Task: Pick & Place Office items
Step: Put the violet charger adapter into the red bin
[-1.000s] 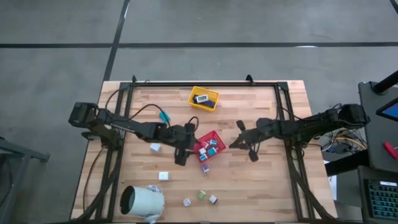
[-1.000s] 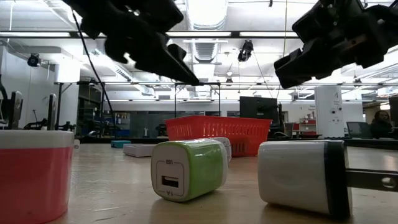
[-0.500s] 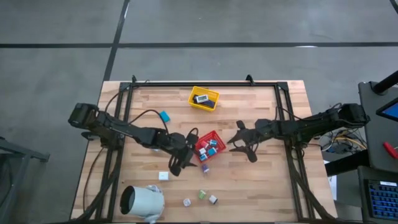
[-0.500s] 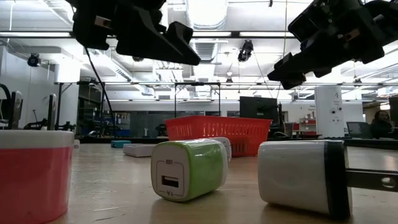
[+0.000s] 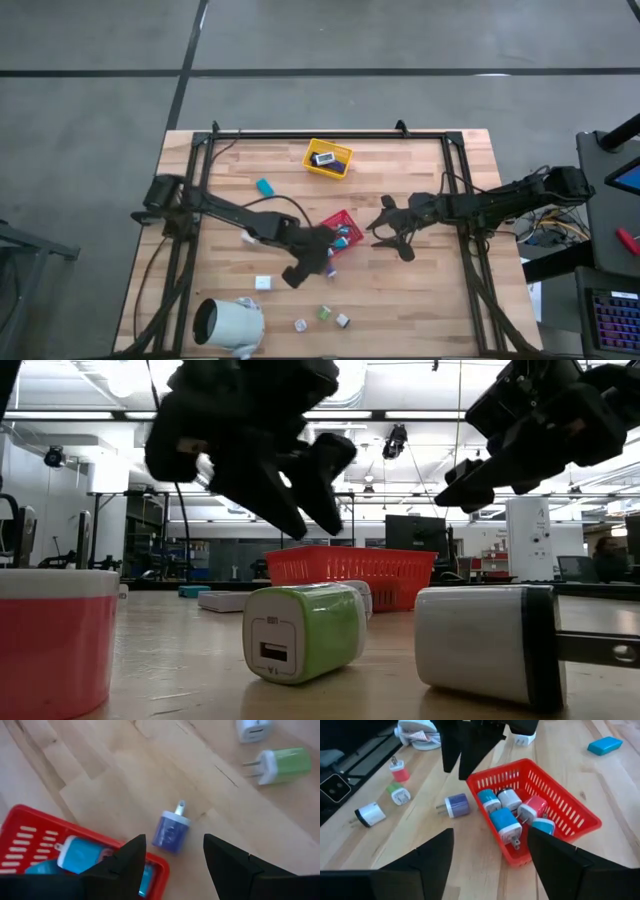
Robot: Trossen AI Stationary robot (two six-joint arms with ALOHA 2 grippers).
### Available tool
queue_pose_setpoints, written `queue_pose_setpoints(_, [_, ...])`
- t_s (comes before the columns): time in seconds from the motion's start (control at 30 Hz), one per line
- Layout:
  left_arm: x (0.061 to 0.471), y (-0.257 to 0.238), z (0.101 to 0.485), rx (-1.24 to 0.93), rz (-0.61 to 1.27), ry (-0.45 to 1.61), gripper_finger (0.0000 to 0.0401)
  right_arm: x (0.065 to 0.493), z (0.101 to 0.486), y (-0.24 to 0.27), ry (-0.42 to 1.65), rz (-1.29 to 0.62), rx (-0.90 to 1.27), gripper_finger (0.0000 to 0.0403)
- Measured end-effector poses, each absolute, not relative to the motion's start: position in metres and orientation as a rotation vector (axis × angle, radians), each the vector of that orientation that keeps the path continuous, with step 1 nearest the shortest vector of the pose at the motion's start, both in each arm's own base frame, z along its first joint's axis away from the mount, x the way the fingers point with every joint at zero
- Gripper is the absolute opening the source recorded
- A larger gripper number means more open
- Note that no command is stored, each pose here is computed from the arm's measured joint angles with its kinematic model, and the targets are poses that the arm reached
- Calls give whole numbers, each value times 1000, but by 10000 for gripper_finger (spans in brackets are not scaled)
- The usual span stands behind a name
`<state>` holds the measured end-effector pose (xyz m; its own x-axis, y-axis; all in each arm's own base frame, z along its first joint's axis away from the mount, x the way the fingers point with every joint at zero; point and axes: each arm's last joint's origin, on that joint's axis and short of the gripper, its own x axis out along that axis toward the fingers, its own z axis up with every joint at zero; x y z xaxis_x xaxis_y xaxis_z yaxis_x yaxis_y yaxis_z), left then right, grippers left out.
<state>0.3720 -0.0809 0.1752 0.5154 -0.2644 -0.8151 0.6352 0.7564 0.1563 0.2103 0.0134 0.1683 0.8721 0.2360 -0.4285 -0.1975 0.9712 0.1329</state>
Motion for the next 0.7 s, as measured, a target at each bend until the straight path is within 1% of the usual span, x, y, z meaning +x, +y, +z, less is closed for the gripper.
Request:
queue_pose_setpoints(0.17, [380,-88,177,545,-603,856,205,209,166,13,485,226,89,256])
queue_pose_setpoints(0.4, [388,-97,161,612,-665,906,205,208,163,13,511,225,91,256])
queue_pose_setpoints(0.57, [397,-101,156,662,-646,986,211,207,163,13,516,226,92,256])
queue_pose_setpoints(0.7, [404,-106,156,704,-652,974,219,207,163,13,518,227,93,256])
